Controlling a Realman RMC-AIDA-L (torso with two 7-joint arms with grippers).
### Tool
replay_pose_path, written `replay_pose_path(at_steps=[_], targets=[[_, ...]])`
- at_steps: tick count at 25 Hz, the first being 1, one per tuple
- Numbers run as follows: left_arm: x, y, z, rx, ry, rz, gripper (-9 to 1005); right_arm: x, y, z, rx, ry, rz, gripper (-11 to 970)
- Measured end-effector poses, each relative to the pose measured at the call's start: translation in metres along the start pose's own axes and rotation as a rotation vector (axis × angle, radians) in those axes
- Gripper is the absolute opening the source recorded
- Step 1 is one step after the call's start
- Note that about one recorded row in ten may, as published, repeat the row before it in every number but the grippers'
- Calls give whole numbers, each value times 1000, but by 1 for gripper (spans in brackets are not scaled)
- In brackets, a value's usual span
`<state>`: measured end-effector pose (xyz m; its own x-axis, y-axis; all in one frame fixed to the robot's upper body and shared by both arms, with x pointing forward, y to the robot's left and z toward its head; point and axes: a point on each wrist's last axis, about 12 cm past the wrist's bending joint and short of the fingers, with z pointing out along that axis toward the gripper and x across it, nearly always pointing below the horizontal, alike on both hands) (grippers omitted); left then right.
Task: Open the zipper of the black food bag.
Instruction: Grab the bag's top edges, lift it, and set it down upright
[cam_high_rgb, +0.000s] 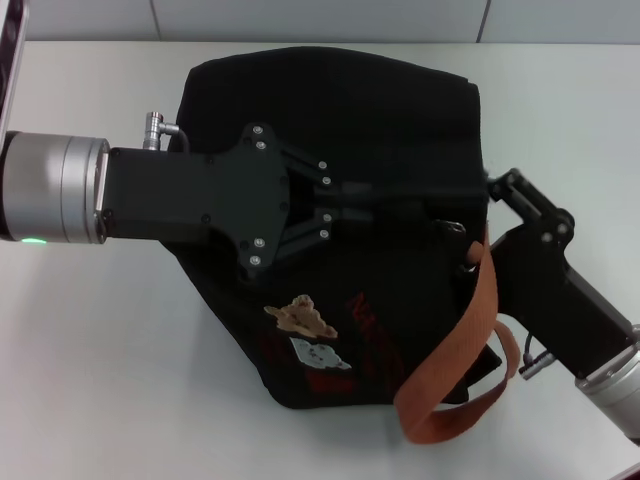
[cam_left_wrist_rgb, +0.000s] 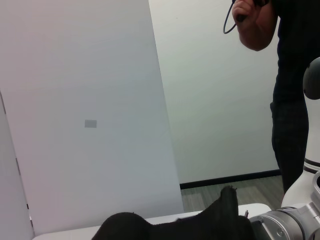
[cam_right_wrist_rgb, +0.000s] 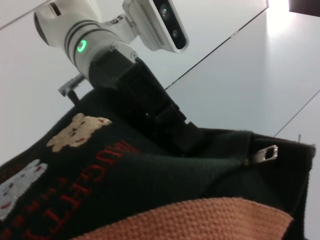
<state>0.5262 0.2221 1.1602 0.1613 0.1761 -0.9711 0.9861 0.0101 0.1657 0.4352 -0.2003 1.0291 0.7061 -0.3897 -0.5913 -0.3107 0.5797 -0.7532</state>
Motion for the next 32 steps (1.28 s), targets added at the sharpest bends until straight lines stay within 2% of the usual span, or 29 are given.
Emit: replay_pose_path(at_steps=[6, 11, 18, 20, 32], targets=[[0, -1, -1, -1, -4, -2, 106, 0, 3, 1, -26, -1, 2, 668], [0, -2, -1, 4, -7, -3, 106, 0, 4, 1, -37, -3, 2, 427], [1, -3, 0, 10, -8, -4, 106, 0, 4, 2, -38, -5, 1, 192], [1, -3, 1, 11, -8, -4, 106, 1, 4, 2, -41, -3, 1, -3], [2, -2, 0, -2, -19, -12, 106, 2, 5, 3, -49, 11, 2, -2]])
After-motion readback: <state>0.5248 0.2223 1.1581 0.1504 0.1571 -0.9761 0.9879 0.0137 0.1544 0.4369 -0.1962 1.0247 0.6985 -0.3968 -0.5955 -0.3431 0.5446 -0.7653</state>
